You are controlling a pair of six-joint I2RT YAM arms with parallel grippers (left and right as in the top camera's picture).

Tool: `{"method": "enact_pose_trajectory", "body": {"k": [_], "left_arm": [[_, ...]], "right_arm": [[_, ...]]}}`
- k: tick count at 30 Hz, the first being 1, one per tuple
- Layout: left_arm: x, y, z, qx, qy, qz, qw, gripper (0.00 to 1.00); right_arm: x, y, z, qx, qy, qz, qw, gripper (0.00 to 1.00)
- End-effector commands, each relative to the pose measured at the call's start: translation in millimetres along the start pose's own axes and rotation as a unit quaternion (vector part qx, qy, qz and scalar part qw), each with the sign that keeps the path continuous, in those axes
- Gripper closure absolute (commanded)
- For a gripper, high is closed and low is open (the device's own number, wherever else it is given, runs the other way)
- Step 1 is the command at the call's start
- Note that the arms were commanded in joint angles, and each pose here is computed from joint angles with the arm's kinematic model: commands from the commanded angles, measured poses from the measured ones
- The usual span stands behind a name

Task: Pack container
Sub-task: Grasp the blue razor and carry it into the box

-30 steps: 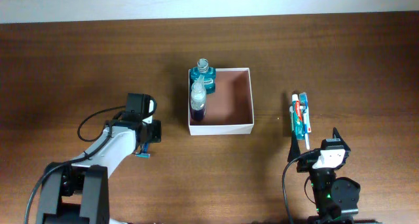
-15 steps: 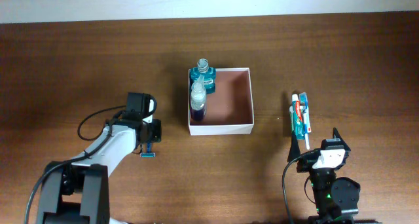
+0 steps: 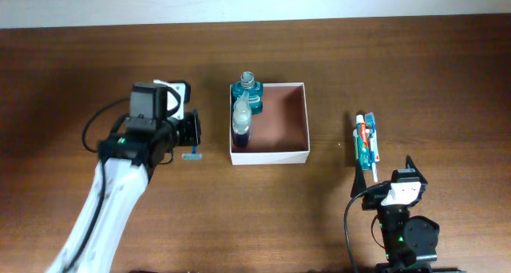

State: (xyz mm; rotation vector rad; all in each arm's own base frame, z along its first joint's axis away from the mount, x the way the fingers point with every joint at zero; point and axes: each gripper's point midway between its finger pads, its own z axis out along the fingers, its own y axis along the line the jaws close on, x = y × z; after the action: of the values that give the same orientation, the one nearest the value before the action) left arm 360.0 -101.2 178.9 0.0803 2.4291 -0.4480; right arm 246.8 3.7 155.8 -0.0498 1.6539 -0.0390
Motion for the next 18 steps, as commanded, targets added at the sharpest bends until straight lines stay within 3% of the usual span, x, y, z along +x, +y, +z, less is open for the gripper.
{"method": "enact_pose_trajectory", "body": {"k": [1,8,18], "left_arm": [[-16,-44,-27,0.075,-0.04,-0.011,0.996,0.99],[-25,-115,-40,0.149,-0.081,0.019,0.985,0.99],[-34,-167,-21,0.115,-0.153,0.042,0.981,0.99]], "right_arm": [[4,-1,0,0.003,0.005,0.001,1.0,0.01],[4,-1,0,0.003,0.005,0.001,1.0,0.01],[4,-1,0,0.003,0.006,0.001,1.0,0.01]]}}
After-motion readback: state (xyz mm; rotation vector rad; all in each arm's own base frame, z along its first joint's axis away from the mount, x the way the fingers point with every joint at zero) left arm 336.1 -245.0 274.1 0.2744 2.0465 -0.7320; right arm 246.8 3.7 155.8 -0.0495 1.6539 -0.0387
